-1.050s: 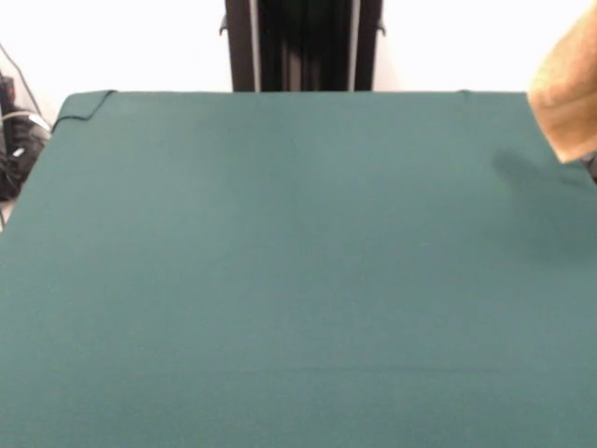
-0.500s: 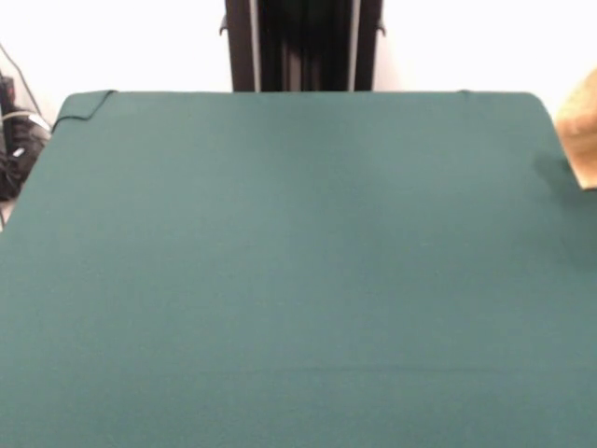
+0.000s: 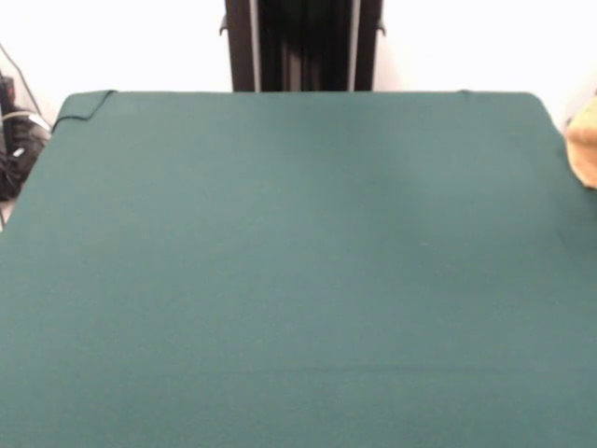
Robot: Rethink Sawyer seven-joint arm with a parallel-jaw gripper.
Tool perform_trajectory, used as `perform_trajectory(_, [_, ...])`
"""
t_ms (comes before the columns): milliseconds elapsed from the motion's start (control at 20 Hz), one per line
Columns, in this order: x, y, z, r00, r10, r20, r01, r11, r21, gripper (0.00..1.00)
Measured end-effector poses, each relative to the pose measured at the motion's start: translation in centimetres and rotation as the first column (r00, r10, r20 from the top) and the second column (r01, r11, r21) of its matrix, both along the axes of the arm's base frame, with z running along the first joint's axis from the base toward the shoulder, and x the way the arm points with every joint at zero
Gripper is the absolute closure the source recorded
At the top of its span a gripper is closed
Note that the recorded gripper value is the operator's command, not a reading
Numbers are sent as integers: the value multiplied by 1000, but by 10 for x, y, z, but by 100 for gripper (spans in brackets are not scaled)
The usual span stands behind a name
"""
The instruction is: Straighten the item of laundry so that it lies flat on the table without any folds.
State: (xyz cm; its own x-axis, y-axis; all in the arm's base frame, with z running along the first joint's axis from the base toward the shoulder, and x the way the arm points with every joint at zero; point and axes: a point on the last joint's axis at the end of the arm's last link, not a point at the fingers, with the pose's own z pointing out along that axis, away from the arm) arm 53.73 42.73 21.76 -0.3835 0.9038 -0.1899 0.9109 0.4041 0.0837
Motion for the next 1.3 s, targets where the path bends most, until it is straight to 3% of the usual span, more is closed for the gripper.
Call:
perform_trajectory(300, [-2,20,-3,1000,6,2,-6,1000,19,100])
perform_trajectory(650, [-5,43,17,1000,14,12,-15,998,60,100])
perform_trajectory(1300, [-6,41,111,1000,-14,17,12,991,131,100])
